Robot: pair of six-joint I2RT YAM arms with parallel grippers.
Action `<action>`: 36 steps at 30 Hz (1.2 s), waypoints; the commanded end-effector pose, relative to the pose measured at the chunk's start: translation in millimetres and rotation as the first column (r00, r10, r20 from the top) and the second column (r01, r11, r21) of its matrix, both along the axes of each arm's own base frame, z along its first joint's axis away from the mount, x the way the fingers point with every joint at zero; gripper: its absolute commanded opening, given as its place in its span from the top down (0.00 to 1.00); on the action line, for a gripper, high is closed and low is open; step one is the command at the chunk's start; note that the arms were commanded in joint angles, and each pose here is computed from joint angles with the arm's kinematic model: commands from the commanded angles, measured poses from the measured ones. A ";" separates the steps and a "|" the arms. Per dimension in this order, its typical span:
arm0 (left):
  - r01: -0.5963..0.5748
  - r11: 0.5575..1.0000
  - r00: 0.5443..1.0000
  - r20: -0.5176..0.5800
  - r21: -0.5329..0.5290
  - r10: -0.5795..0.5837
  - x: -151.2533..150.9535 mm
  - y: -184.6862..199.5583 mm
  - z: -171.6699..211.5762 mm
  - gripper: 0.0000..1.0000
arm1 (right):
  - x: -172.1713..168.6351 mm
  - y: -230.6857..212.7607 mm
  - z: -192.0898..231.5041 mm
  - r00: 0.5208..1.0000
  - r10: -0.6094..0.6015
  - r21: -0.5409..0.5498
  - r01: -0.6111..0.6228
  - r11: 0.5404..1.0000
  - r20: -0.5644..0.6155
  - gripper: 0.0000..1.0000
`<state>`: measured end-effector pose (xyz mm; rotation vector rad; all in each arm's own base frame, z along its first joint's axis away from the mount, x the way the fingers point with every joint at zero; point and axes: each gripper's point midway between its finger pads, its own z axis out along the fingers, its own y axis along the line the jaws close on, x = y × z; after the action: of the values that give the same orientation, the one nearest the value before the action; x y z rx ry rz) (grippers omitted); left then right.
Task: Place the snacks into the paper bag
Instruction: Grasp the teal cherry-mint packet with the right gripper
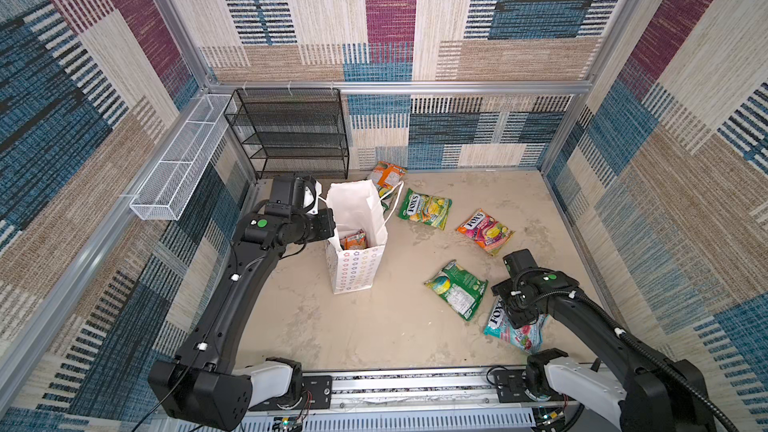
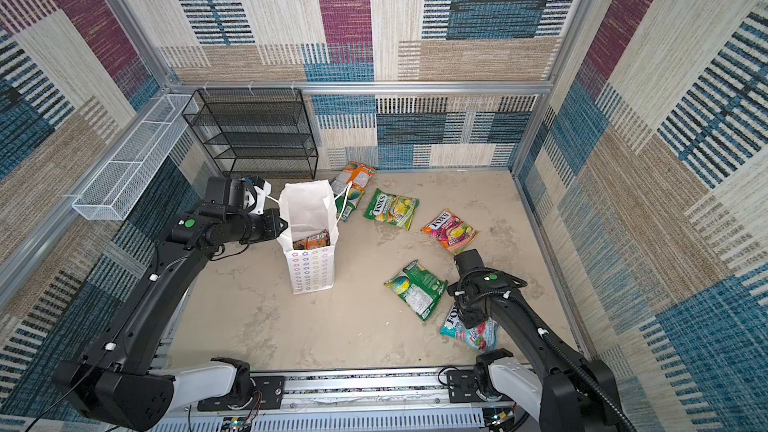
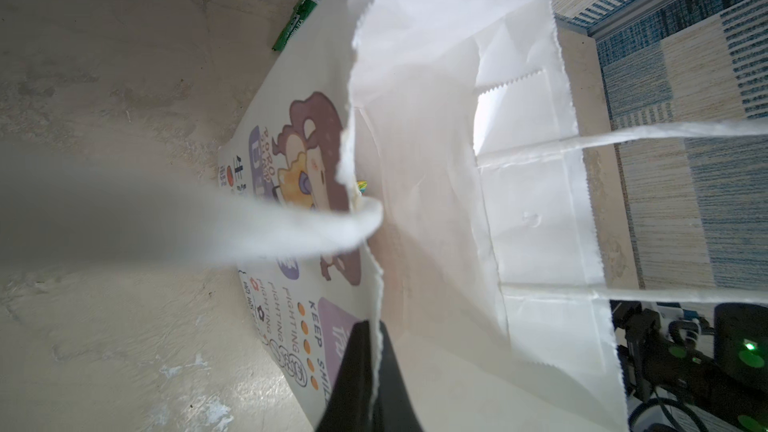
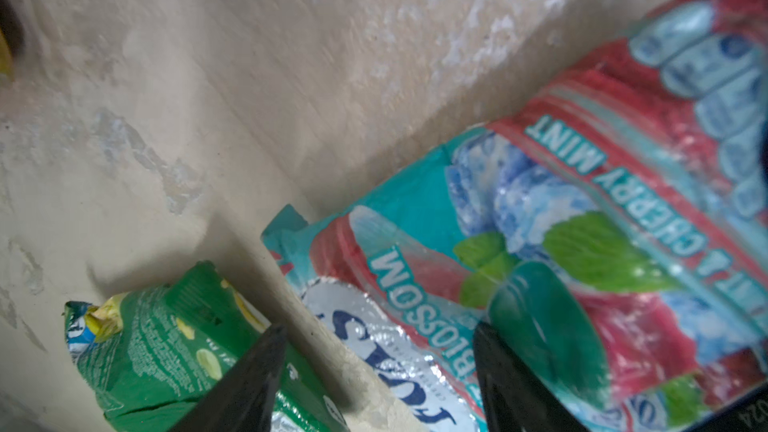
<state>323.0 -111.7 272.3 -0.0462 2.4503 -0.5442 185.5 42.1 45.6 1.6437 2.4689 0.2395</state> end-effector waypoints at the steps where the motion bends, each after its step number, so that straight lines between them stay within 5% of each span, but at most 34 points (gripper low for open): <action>1: 0.017 0.999 0.998 0.061 -0.047 -0.014 11.5 -7.0 12.6 1.00 | -6.3 -6.8 -7.9 0.999 -0.031 -0.034 0.029 0.999 -0.037 0.27; 7: 0.014 0.998 0.998 0.056 -0.065 -0.010 13.0 -5.9 11.8 1.00 | -1.7 -3.6 -19.6 0.998 -0.007 -0.032 0.005 0.999 -0.063 0.32; 19: 0.004 0.996 0.998 0.062 -0.090 0.002 13.4 -1.9 14.9 1.00 | 2.8 18.3 -49.1 0.988 0.097 0.064 -0.089 0.994 -0.124 0.84; 24: 0.002 0.995 0.998 0.057 -0.102 0.004 14.8 -1.6 13.8 1.00 | 20.1 21.4 -31.0 0.990 0.124 0.062 -0.120 0.991 -0.068 1.00; 36: 0.003 0.993 0.999 0.053 -0.116 0.004 16.4 -1.1 12.9 1.00 | 81.0 34.8 48.6 0.945 0.172 0.062 -0.196 0.979 0.280 1.00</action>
<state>329.6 -107.2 271.3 -0.1052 2.4372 -0.6358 252.2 72.6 78.9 1.3770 2.4728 0.4979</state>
